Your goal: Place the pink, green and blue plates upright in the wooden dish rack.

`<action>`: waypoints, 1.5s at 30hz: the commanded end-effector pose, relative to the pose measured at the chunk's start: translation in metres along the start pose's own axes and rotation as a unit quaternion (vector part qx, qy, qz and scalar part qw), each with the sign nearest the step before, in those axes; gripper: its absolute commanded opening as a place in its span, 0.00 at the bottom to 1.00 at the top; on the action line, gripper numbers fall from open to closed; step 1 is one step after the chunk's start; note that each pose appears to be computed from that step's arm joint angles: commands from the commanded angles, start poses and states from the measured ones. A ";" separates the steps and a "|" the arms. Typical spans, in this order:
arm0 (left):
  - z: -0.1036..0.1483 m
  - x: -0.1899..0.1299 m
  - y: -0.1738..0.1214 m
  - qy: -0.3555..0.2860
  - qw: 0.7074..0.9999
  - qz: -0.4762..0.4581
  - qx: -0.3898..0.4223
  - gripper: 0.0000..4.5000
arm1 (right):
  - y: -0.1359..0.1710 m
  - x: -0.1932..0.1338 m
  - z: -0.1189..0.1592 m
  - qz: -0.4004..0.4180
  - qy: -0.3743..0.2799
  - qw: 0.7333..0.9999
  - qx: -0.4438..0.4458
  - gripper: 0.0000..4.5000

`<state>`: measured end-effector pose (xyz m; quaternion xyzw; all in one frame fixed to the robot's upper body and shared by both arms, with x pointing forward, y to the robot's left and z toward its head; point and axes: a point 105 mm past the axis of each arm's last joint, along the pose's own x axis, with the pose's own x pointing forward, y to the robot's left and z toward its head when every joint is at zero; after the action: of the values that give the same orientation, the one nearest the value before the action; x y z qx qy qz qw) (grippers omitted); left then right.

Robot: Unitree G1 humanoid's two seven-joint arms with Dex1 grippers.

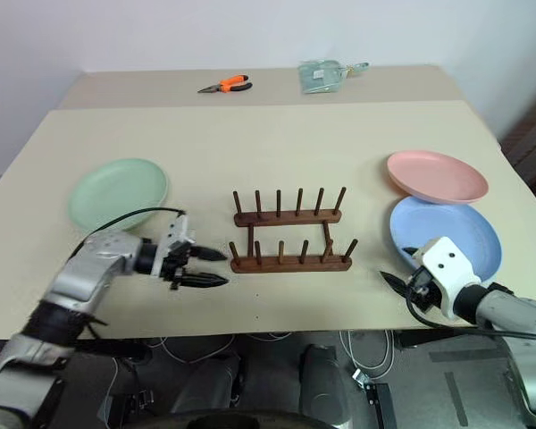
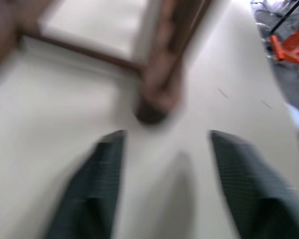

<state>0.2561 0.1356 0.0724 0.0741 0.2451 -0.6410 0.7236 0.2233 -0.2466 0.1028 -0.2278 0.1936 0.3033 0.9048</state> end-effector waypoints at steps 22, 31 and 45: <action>0.051 0.071 0.085 -0.116 0.950 0.289 -0.033 0.00 | -0.026 0.129 0.037 -0.132 -0.030 0.986 -0.100 0.01; 0.052 0.068 0.090 -0.119 0.948 0.294 -0.013 0.00 | -0.045 0.097 0.065 -0.139 -0.078 0.979 -0.130 0.52; 0.110 0.077 0.003 -0.206 0.971 0.082 0.085 0.00 | -0.158 0.027 0.007 -0.235 0.161 0.895 -0.342 0.98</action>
<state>0.2979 0.0254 0.1223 0.0252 0.0464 -0.5849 0.8094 0.3415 -0.3383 0.1316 -0.5797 0.1735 0.0989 0.7900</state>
